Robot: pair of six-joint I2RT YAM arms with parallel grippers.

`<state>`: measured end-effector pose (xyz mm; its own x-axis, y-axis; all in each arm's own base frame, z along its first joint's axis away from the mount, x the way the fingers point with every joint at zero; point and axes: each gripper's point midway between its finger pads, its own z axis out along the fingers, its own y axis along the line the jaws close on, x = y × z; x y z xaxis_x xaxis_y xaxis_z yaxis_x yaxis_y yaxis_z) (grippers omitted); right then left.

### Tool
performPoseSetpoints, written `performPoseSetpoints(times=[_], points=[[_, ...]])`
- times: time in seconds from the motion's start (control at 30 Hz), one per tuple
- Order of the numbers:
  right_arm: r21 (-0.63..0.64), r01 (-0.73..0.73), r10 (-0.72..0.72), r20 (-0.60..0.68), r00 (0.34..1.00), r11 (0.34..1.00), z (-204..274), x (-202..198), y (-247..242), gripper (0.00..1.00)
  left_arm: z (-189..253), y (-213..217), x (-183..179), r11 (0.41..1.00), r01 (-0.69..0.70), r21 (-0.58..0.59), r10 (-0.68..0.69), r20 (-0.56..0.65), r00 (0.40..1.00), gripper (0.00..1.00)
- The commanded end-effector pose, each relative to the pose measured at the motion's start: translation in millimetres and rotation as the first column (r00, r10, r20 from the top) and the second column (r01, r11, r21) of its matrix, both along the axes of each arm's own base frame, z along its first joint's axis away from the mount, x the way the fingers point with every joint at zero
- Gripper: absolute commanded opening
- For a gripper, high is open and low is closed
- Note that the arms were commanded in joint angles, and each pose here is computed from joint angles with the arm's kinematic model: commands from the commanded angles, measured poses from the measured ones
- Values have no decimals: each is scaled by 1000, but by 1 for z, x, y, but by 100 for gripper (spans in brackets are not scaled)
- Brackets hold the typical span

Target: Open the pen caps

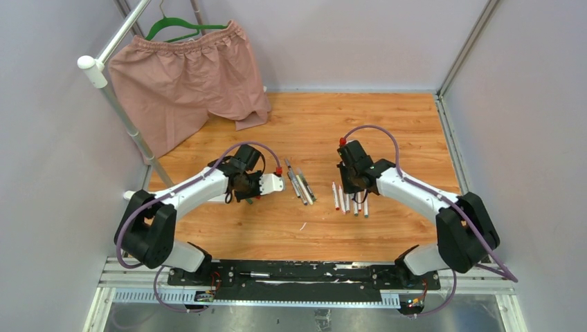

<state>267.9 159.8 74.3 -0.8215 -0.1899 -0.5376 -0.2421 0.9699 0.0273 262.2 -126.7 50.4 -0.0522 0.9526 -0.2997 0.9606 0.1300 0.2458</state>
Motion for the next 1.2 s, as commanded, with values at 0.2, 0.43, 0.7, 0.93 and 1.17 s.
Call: performPoseSetpoints(times=[0.2, 0.43, 0.7, 0.93, 1.17], points=[[-45, 84, -80, 68, 994, 996, -22, 33, -2, 17, -19, -2, 1, 996, -86, -31, 85, -16, 996, 31], [-50, 79, -76, 48, 996, 996, -33, 31, -1, 24, -26, -1, 3, 995, -101, -16, 100, -24, 995, 44], [-45, 78, -77, 42, 996, 996, -36, 30, 0, 26, 17, -8, 13, 992, -117, -57, 117, 7, 993, 65], [22, 30, -33, 141, 989, 999, 9, 39, 19, 27, 81, -15, 24, 971, -165, -174, 175, 44, 984, 98], [77, -201, 193, 97, 976, 977, 15, 52, 87, 35, 127, 7, 36, 929, -247, -275, 269, 48, 962, 100]])
